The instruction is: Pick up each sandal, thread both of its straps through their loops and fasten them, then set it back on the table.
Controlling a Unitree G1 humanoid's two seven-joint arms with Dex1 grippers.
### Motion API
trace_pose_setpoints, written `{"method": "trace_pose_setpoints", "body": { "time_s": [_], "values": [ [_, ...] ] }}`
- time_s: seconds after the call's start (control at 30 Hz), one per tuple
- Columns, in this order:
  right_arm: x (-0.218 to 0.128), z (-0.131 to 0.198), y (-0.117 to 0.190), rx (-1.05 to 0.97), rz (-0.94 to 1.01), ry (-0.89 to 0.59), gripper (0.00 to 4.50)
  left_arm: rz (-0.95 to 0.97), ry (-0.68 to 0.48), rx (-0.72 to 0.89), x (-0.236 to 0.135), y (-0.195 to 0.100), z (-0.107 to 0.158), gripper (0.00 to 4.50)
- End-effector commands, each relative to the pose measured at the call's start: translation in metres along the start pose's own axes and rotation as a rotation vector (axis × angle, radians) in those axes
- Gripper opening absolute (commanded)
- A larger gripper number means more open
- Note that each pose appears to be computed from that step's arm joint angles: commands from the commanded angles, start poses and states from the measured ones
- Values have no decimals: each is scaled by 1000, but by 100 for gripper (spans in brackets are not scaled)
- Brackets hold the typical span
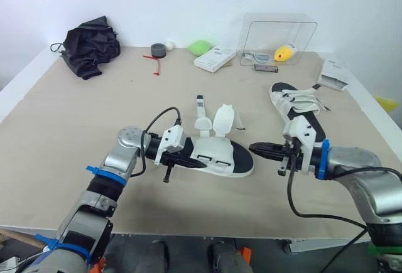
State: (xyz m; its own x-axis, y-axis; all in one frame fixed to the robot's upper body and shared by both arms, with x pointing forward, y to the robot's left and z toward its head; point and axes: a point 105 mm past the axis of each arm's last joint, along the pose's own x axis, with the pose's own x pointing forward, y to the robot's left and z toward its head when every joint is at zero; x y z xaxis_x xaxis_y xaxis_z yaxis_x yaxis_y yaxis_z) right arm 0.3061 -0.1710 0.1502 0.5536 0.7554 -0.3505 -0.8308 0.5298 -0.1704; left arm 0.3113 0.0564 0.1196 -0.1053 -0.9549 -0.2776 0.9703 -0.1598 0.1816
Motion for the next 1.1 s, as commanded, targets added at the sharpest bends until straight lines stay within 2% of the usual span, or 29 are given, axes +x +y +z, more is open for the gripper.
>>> {"method": "trace_pose_setpoints", "body": {
  "time_s": [0.03,0.23,0.43,0.8,0.97,1.1],
  "values": [
    [8,-5,-6,-19,51,44,5,43,12,-4,-4,-1,1,0],
    [30,-9,1,-44,186,60,5,112,64,-41,-3,1,-5,0],
    [55,4,11,-61,292,25,5,118,51,-77,2,-5,-6,0],
    [87,3,33,24,427,13,5,94,44,-95,3,-5,-7,0],
    [93,-23,32,65,427,96,5,92,44,-96,4,-4,-7,0],
    [94,-59,35,50,416,240,5,105,50,-93,2,-3,-10,0]
  ]
}}
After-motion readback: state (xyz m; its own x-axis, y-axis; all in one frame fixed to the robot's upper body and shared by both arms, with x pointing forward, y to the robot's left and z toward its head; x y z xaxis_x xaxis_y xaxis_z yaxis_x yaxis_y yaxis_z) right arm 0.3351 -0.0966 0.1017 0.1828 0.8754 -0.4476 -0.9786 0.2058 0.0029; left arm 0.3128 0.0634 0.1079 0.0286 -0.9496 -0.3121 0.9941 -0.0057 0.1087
